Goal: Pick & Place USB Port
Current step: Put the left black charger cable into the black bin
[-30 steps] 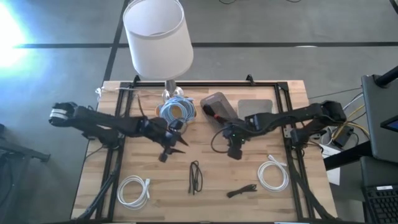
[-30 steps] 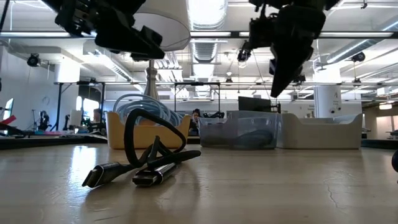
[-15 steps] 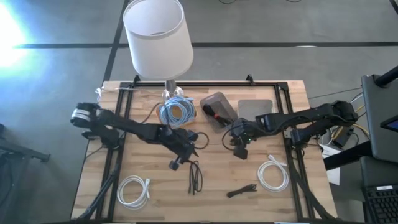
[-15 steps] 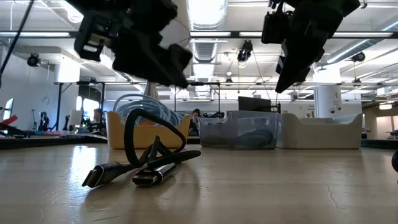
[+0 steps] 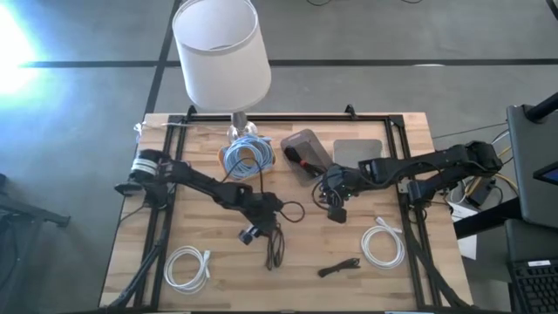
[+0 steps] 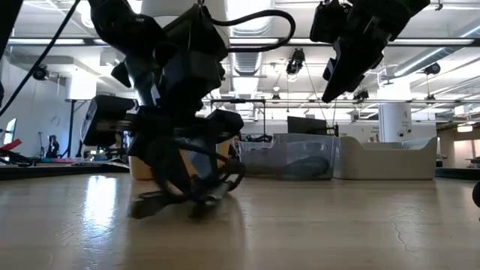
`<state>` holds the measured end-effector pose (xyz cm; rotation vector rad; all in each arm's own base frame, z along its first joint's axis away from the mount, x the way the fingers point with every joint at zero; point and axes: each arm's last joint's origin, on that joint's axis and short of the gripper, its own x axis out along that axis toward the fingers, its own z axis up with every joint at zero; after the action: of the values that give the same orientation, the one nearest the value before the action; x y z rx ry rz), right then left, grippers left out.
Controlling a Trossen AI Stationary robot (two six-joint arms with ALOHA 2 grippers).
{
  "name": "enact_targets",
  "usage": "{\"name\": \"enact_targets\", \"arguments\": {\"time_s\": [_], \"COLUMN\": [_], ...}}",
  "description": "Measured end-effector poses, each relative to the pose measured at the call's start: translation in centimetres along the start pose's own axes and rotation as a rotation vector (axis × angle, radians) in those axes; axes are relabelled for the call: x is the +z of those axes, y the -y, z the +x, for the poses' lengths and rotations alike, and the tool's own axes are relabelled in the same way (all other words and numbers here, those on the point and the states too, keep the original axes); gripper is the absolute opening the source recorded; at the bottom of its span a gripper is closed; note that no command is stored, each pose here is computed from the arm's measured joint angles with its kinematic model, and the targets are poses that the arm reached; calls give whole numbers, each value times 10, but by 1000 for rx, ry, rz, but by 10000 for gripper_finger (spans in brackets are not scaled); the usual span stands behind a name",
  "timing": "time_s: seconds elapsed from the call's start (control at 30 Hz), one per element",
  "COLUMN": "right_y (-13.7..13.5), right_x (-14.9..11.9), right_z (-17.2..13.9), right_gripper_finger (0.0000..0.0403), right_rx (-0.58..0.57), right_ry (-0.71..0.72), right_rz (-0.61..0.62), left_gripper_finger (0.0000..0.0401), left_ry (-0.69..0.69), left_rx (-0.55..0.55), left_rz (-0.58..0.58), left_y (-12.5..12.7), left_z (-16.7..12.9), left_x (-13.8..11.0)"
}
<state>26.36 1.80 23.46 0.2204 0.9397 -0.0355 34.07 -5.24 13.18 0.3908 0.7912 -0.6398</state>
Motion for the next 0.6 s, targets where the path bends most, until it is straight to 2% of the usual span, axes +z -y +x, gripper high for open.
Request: {"name": "enact_targets", "arguments": {"time_s": [0.2, 0.3, 0.5, 0.6], "right_y": [0, 0, 0, 0], "right_x": [0, 1, 1, 1], "right_z": [1, 1, 1, 1], "right_gripper_finger": [68, 70, 77, 76], "right_rx": [1, 3, 3, 3], "right_ry": [4, 13, 12, 12], "right_rz": [1, 1, 27, 30], "left_gripper_finger": [150, 117, 21, 15], "left_ry": [-5, -2, -26, -29], "left_rx": [-9, 1, 79, 104], "left_rz": [2, 6, 9, 12], "left_y": [0, 0, -2, -3], "left_z": [4, 2, -4, -7], "left_x": [-3, -1, 1, 3]}}
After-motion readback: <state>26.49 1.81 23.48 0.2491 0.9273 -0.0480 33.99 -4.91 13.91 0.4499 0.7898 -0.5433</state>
